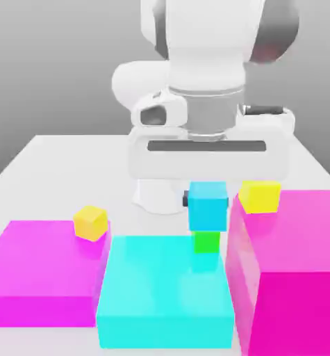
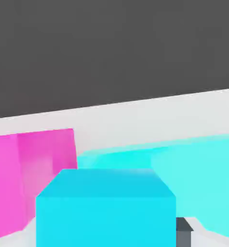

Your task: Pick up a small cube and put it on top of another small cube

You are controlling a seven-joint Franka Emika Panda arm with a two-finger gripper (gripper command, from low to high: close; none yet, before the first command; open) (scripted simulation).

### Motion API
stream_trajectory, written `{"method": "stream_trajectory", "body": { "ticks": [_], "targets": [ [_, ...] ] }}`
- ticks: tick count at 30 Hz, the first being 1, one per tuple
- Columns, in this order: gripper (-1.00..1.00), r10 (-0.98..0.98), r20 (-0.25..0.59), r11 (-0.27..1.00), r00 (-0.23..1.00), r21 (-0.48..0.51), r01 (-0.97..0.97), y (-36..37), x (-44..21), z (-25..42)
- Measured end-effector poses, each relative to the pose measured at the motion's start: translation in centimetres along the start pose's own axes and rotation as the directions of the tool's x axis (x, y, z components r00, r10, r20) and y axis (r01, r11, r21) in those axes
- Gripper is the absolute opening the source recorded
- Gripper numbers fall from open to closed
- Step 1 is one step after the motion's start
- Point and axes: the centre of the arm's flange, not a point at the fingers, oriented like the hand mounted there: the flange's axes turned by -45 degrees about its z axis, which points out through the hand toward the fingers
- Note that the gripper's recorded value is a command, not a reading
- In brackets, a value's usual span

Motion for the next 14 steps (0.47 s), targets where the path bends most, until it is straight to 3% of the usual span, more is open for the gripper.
{"method": "stream_trajectory", "body": {
  "ticks": [6, 10, 11, 14],
  "targets": [
    [-1.00, -0.135, 0.004, 0.990, 0.991, -0.028, 0.135, -6.2, -7.7, -3.7],
    [-1.00, -0.156, 0.005, 0.987, 0.988, -0.034, 0.156, -6.8, -9.0, 0.4],
    [1.00, -0.157, 0.005, 0.987, 0.988, -0.034, 0.157, -6.8, -9.0, 1.6],
    [1.00, -0.157, 0.005, 0.987, 0.988, -0.034, 0.157, -6.8, -9.0, 1.6]
  ]
}}
